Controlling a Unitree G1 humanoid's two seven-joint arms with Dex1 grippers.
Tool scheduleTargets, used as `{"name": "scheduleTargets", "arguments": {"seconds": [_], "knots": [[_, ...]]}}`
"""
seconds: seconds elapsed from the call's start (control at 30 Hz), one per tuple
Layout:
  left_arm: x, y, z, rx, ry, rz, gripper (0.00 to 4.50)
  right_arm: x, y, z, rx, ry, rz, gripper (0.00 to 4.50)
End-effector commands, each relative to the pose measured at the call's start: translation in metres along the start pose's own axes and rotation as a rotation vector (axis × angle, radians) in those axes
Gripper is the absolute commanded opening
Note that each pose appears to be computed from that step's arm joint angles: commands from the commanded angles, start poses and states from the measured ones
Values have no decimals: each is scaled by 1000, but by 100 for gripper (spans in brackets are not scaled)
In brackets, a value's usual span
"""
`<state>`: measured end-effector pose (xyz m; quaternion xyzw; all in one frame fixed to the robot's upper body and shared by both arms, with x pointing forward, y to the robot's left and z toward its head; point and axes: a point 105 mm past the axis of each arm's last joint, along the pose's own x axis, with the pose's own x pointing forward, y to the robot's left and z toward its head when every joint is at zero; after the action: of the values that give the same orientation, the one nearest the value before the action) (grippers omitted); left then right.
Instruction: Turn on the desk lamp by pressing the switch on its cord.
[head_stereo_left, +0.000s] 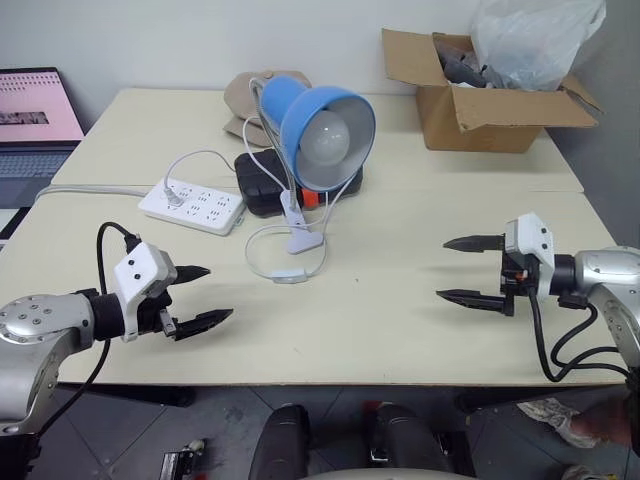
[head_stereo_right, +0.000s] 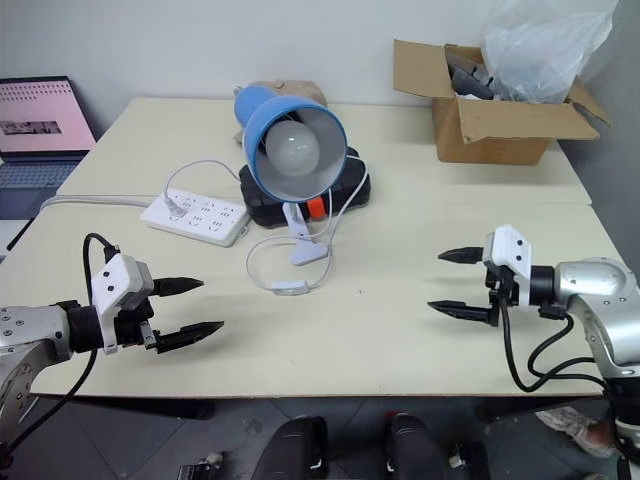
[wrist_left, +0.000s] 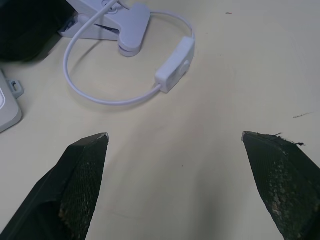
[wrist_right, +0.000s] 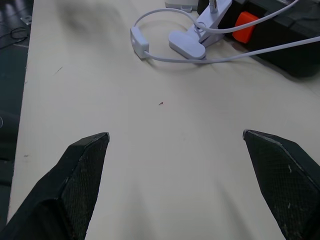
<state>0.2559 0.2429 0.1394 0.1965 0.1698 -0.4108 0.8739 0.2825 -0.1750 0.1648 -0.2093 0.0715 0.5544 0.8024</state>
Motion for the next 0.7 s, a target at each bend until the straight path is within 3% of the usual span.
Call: {"name": "scheduleTargets", "arguments": {"seconds": [0.03, 0.7], "knots": [[0, -1, 10, 37, -42, -1, 446, 1, 1, 11, -29, -14, 6, 450], [15, 10, 19, 156, -66, -52, 446, 18, 10, 23, 2, -20, -14, 450]]}}
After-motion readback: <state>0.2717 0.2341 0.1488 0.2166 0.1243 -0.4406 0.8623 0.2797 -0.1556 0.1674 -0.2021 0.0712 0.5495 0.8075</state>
